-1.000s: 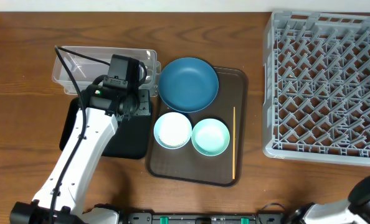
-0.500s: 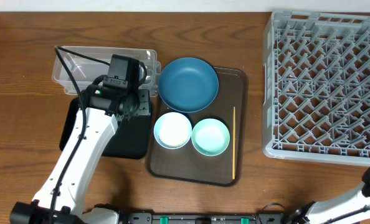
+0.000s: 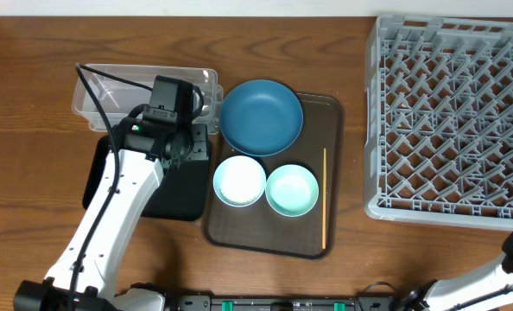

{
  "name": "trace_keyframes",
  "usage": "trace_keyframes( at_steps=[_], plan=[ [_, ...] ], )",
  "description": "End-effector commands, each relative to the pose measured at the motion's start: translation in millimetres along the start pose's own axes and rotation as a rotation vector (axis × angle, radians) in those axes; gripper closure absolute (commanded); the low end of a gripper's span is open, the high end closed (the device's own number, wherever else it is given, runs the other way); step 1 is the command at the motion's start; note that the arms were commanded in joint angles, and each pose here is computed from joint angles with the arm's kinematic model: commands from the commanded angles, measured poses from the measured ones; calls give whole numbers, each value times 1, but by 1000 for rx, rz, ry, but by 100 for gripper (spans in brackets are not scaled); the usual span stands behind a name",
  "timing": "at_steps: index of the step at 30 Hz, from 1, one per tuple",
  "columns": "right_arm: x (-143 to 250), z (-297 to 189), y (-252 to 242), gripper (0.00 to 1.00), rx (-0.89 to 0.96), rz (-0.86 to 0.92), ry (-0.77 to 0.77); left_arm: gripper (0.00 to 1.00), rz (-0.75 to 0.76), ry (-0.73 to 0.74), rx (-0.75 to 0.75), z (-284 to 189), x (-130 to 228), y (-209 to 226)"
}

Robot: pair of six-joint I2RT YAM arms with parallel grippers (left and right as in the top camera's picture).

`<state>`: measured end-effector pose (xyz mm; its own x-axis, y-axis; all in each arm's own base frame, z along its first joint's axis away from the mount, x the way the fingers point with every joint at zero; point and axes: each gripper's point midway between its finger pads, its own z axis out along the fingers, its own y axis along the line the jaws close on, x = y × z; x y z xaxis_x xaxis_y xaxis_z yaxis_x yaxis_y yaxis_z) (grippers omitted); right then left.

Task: Sort waste into correct bins and load items into the dishwasher rack
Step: 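Carry the pink cup with right gripper and place it in the rack, then reach right gripper to the green bowl and grasp its rim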

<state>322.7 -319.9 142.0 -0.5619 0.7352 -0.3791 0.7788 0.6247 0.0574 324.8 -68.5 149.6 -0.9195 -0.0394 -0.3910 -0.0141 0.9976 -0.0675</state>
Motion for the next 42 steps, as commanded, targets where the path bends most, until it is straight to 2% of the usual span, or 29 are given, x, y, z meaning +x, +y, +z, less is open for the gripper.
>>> trace_keyframes(
  at_steps=[1, 6, 20, 24, 26, 29, 36, 42],
  plan=[
    [2, 4, -1, 47, -5, 17, 10, 47, 7, -9, -7, -2, -4, 1],
    [2, 4, -1, 30, -5, 17, 11, 47, 7, -9, -7, -2, -4, 1],
    [2, 5, -1, 28, -5, 17, 11, 47, 8, -7, -8, -2, -3, 1],
    [3, 4, 9, 30, -65, 17, 19, 47, 8, -7, -8, -2, -3, 1],
    [5, 3, 24, 29, -150, 17, 29, 47, 8, -7, -8, -2, -3, 1],
    [10, -5, 55, 22, -331, -36, 49, 46, 8, -7, -8, -2, -3, 1],
    [38, -37, 141, 25, -691, -270, 86, 46, 8, -7, -7, -2, -3, 1],
    [85, -63, 216, 24, -807, -507, 133, 46, 8, -7, -8, -2, -3, 1]
  ],
)
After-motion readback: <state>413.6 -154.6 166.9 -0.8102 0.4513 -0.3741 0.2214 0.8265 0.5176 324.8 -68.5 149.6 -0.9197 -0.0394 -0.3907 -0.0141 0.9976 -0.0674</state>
